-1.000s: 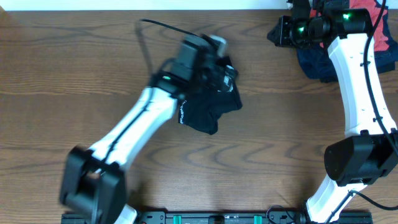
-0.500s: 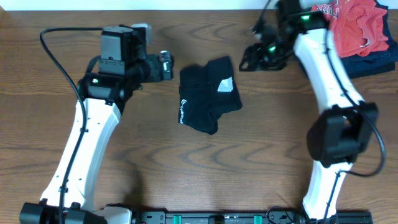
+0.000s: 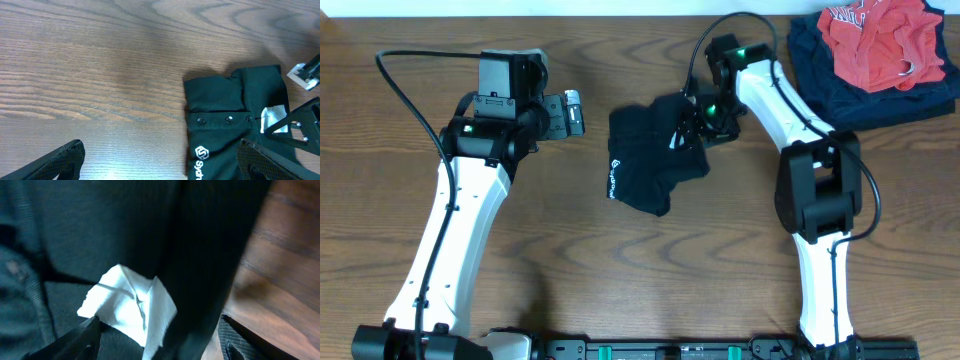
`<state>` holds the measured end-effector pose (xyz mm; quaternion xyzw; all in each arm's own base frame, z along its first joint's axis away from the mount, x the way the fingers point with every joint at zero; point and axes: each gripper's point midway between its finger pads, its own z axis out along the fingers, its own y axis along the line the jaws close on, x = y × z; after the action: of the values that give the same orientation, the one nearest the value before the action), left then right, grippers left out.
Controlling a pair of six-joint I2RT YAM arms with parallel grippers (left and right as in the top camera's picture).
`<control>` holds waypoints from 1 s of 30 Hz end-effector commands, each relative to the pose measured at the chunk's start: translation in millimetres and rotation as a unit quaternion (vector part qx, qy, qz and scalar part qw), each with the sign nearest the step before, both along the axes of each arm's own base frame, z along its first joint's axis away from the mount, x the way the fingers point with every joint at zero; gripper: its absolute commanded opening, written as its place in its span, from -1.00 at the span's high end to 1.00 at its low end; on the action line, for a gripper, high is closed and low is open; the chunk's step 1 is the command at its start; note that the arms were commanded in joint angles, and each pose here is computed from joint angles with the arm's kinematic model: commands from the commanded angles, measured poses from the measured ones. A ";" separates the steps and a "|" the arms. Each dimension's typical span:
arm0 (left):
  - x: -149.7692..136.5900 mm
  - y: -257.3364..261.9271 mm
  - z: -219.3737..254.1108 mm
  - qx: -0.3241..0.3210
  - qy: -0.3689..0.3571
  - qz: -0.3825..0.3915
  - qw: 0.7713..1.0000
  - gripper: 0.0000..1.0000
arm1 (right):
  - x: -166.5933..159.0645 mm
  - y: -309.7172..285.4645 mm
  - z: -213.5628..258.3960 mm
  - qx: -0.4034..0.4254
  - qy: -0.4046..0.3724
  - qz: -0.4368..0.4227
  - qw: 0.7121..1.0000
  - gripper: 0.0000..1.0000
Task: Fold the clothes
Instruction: 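Grasp the folded black shirt bundle with the right gripper, then carry the shirt with the right gripper to the top-right clothes stack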
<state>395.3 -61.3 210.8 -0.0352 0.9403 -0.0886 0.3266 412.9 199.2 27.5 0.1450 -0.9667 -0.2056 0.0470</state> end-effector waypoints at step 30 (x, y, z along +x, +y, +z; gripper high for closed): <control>4.6 22.4 -8.5 0.055 0.008 0.028 0.998 -0.96 | 18.9 40.2 22.6 0.156 -0.005 -0.006 0.988 0.97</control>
<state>397.5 -43.8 203.1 -0.0419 0.9445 -0.0361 0.3239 417.5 231.9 21.3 0.1488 -0.9453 -0.2871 0.0419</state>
